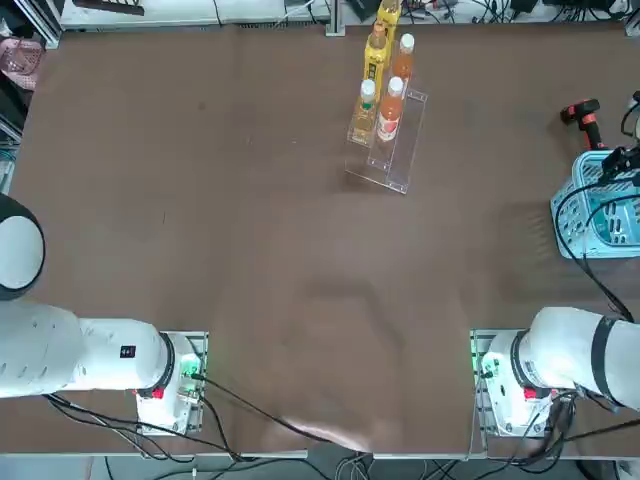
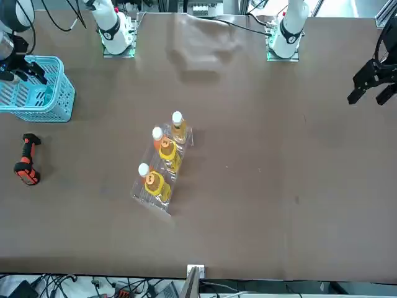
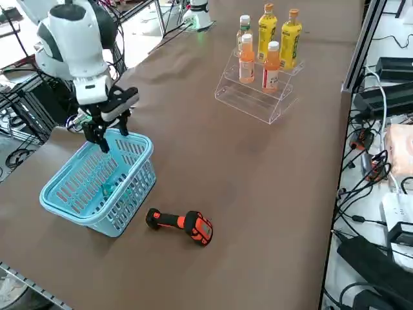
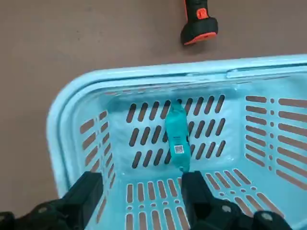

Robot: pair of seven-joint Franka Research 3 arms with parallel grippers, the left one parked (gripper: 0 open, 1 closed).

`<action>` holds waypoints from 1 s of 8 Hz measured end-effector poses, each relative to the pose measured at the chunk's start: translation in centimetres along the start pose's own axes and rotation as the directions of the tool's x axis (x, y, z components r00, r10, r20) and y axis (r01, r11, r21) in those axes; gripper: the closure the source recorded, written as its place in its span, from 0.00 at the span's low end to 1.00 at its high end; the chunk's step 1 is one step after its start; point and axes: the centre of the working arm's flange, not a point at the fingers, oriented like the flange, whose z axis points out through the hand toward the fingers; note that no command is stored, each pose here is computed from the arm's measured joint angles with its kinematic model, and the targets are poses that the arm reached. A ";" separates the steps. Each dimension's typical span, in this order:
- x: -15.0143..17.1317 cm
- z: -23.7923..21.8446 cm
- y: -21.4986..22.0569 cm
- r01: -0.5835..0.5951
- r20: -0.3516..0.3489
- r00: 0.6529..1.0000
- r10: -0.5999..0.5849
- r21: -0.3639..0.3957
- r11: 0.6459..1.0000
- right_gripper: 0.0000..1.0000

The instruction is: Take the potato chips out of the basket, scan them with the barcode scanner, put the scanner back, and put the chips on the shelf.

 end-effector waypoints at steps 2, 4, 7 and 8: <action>-0.2 2.6 1.6 -0.025 -0.015 1.000 0.025 -0.011 1.000 0.00; -0.4 5.3 2.6 -0.031 -0.008 0.999 0.031 -0.018 0.999 0.00; 0.0 6.8 2.8 -0.026 -0.015 1.000 0.026 -0.027 0.999 0.00; 0.2 7.1 2.7 -0.024 -0.021 1.000 0.023 -0.030 0.999 0.00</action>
